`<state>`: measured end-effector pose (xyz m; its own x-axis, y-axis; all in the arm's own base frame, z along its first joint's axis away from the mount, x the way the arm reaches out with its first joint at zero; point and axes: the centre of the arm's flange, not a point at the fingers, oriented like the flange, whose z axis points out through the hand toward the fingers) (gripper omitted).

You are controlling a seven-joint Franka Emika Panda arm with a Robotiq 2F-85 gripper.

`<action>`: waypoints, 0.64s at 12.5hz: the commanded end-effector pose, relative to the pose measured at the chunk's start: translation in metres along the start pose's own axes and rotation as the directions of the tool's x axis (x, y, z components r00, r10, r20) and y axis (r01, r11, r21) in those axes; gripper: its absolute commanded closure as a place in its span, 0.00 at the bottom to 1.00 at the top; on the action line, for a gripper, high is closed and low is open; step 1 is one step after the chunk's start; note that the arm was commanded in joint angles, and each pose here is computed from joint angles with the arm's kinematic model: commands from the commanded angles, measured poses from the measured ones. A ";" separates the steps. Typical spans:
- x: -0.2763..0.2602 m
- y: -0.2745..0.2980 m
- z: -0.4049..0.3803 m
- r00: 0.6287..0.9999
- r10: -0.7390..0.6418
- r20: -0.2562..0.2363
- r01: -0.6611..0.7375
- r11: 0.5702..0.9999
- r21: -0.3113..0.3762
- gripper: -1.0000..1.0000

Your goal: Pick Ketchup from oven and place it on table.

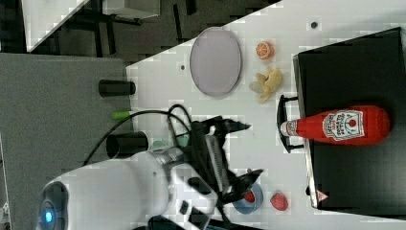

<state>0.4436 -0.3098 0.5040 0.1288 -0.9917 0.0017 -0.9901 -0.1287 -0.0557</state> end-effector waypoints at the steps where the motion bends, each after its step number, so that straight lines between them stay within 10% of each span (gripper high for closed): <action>1: 0.035 -0.005 0.028 0.997 0.030 -0.069 -0.030 1.000 -0.007 0.00; 4: 0.071 0.000 0.061 0.988 0.090 -0.125 -0.094 0.995 -0.020 0.00; 8: 0.090 0.003 0.105 0.976 0.203 -0.077 -0.203 0.979 0.003 0.00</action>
<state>0.4539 -0.4009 0.3865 -0.0978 -0.9930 0.0660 -0.9949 0.0960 -0.0294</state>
